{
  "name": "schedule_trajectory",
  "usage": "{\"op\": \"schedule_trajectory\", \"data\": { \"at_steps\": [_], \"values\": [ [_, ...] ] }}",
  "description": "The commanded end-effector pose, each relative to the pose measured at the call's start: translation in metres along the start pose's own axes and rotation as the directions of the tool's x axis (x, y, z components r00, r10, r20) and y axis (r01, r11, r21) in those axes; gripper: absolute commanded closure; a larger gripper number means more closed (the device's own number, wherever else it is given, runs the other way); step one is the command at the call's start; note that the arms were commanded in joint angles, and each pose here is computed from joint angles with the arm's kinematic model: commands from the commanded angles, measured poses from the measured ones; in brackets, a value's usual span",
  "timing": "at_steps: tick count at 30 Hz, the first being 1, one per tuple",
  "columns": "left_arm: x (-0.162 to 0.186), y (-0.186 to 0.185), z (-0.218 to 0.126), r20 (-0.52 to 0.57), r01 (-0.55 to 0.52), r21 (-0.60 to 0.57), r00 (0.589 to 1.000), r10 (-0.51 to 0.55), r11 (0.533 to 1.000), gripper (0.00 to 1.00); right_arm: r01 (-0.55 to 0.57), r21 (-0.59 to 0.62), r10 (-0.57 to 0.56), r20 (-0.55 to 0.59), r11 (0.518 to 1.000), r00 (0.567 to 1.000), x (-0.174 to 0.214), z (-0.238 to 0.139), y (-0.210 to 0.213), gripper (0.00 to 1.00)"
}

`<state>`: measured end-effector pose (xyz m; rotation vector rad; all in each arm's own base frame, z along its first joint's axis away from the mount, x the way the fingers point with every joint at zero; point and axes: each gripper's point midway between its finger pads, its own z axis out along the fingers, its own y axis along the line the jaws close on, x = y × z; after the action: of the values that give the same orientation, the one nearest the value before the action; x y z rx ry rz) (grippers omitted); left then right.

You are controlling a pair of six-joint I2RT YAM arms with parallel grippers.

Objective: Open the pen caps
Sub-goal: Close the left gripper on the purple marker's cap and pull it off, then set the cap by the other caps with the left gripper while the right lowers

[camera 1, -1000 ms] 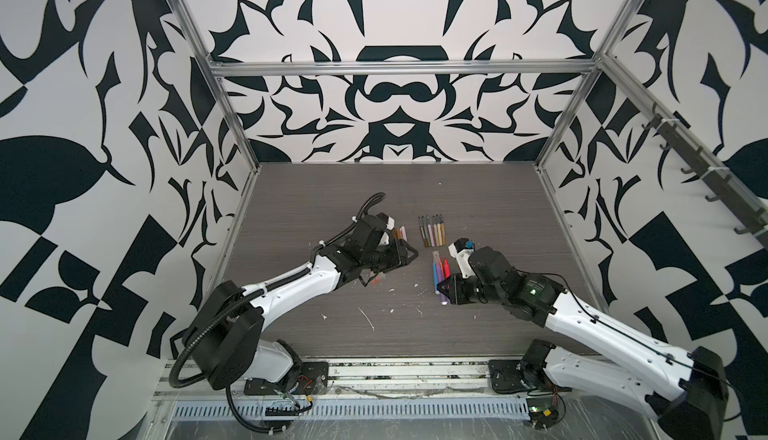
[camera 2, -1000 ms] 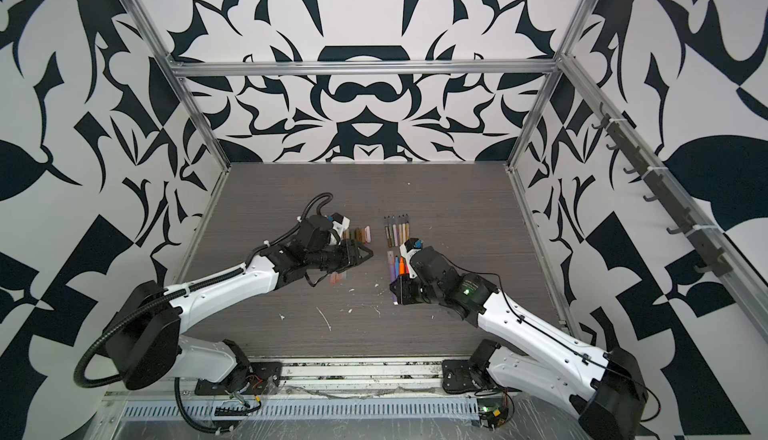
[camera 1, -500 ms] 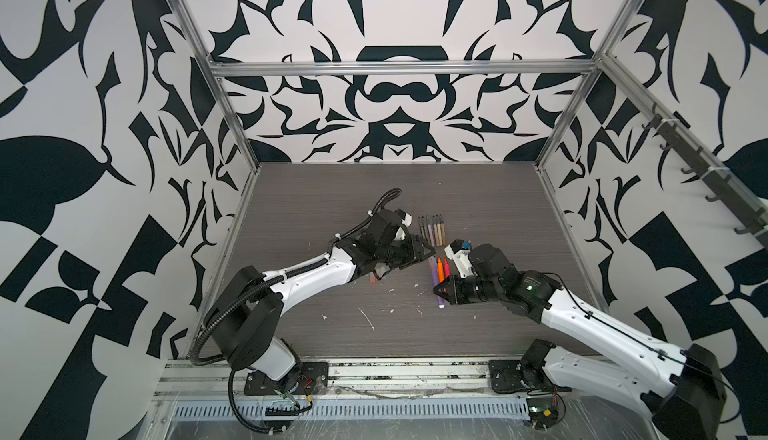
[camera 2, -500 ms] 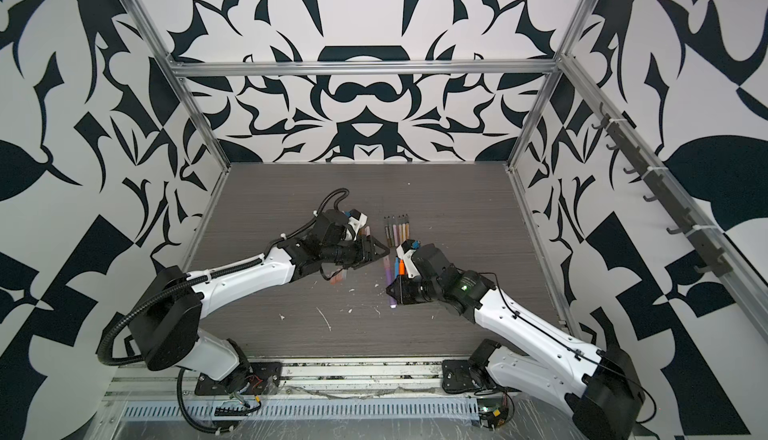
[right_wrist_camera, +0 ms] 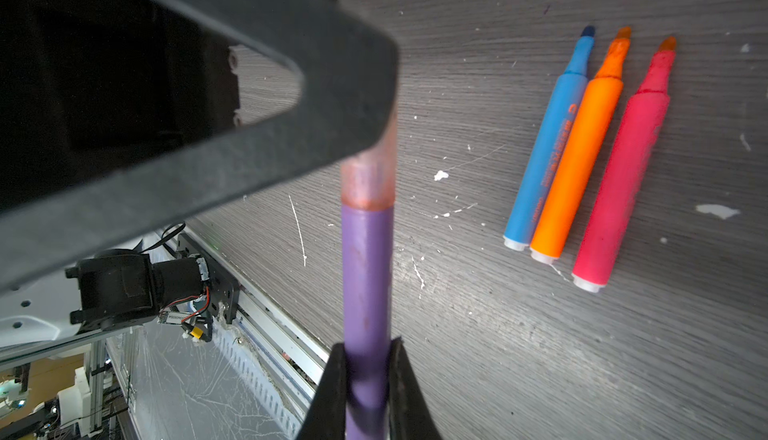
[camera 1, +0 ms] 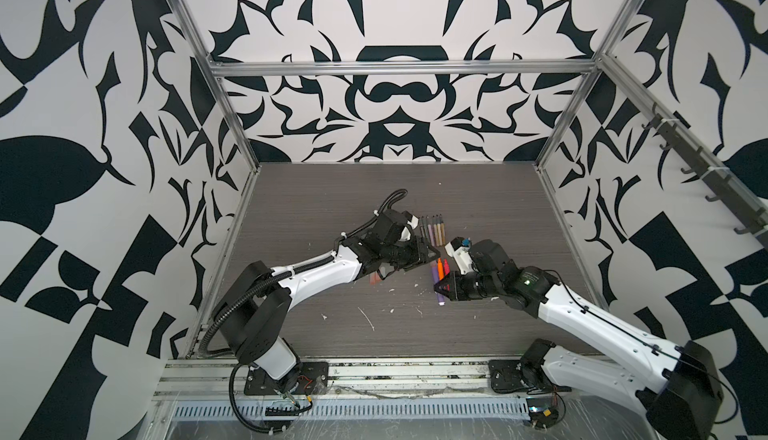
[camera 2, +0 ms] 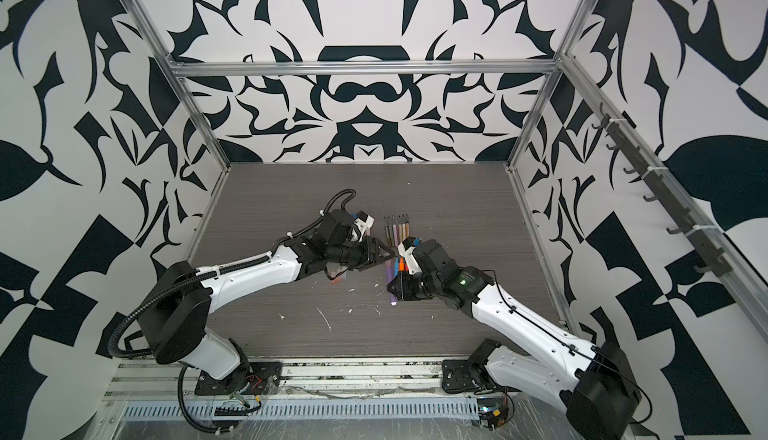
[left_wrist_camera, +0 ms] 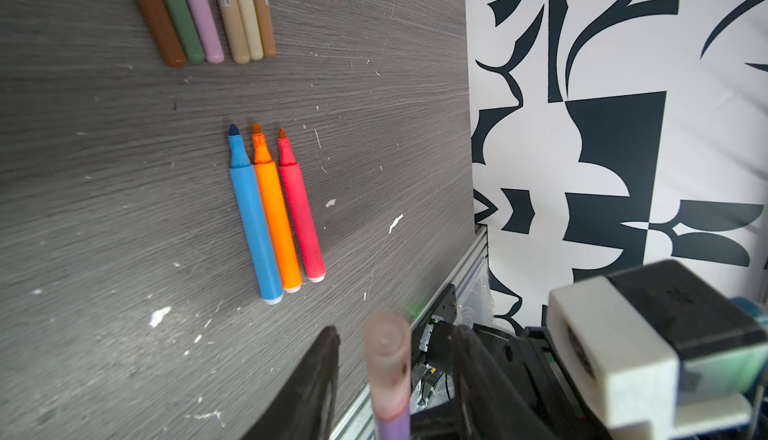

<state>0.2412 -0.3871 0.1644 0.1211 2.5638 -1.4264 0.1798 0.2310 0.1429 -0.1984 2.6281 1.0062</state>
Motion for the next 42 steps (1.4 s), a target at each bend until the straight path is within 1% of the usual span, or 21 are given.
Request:
{"op": "schedule_trajectory", "data": {
  "at_steps": [1,4,5,6,8,15,17,19,20,22,24,26,27,28,30,34,37,42],
  "values": [
    [-0.001,-0.012,0.003,-0.011,-0.012,0.032,1.000,0.012,0.999,0.53,0.045,-0.056,-0.042,0.052,0.997,0.998,-0.018,-0.011,0.021,1.00],
    [-0.001,-0.011,0.004,-0.013,-0.012,0.031,1.000,0.012,0.999,0.56,0.045,-0.059,-0.042,0.055,0.997,0.998,-0.018,-0.012,0.022,1.00],
    [0.000,-0.009,0.005,-0.017,-0.009,0.029,1.000,0.010,1.000,0.59,0.046,-0.060,-0.042,0.054,0.997,0.998,-0.018,-0.012,0.022,1.00],
    [-0.001,-0.011,0.005,-0.018,-0.011,0.034,1.000,0.012,0.999,0.69,0.046,-0.059,-0.043,0.055,0.997,0.998,-0.018,-0.013,0.022,1.00],
    [0.000,-0.012,0.004,-0.016,-0.014,0.039,1.000,0.015,0.999,1.00,0.044,-0.056,-0.041,0.055,0.997,0.998,-0.018,-0.013,0.021,1.00],
    [-0.003,-0.020,-0.010,0.027,-0.049,0.053,0.999,0.047,0.997,1.00,0.044,-0.054,-0.041,0.056,0.998,0.998,-0.015,-0.015,0.018,1.00],
    [-0.010,-0.017,-0.016,0.050,-0.066,0.023,0.997,0.064,0.998,1.00,0.039,-0.056,-0.036,0.047,0.998,0.998,-0.010,-0.013,0.016,1.00],
    [-0.026,-0.012,-0.027,0.078,-0.073,-0.014,0.994,0.074,0.997,1.00,0.017,-0.056,-0.015,0.038,0.998,0.999,-0.005,-0.011,0.011,1.00],
    [-0.042,-0.008,-0.037,0.103,-0.069,-0.028,0.992,0.071,0.997,1.00,0.004,-0.070,-0.002,0.031,0.998,1.000,-0.001,-0.009,0.010,1.00],
    [-0.085,-0.002,-0.065,0.174,-0.047,-0.033,0.983,0.052,0.998,1.00,-0.018,-0.096,0.020,0.021,0.995,1.000,0.009,-0.004,0.007,1.00],
    [-0.139,0.007,-0.107,0.276,-0.006,-0.021,0.961,0.012,1.000,1.00,-0.029,-0.111,0.030,0.010,0.993,0.999,0.021,0.001,0.004,1.00],
    [-0.179,0.009,-0.141,0.353,0.016,0.006,0.935,-0.017,1.000,1.00,-0.045,-0.118,0.046,0.007,0.992,0.999,0.031,0.003,0.001,1.00],
    [-0.191,0.007,-0.150,0.370,0.017,0.013,0.929,-0.020,1.000,1.00,-0.050,-0.124,0.052,0.012,0.991,0.999,0.033,0.002,0.000,1.00],
    [-0.196,0.003,-0.153,0.371,0.007,0.015,0.928,-0.012,1.000,1.00,-0.053,-0.126,0.056,0.018,0.991,0.998,0.034,0.001,-0.001,1.00],
    [-0.200,0.001,-0.153,0.369,-0.001,-0.001,0.929,0.001,1.000,1.00,-0.051,-0.120,0.055,0.032,0.991,0.998,0.035,-0.003,-0.003,1.00],
    [-0.193,0.015,-0.143,0.345,0.025,0.005,0.938,-0.025,1.000,1.00,-0.044,-0.119,0.050,0.041,0.992,0.998,0.033,-0.004,-0.002,1.00],
    [-0.178,0.030,-0.142,0.329,0.027,-0.041,0.944,-0.012,0.999,1.00,-0.035,-0.106,0.040,0.036,0.994,0.999,0.031,-0.003,-0.003,1.00],
    [-0.142,0.065,-0.141,0.274,0.033,-0.151,0.962,0.010,0.988,1.00,-0.002,-0.057,0.004,0.030,0.998,1.000,0.026,-0.005,-0.007,1.00]
  ]
}}
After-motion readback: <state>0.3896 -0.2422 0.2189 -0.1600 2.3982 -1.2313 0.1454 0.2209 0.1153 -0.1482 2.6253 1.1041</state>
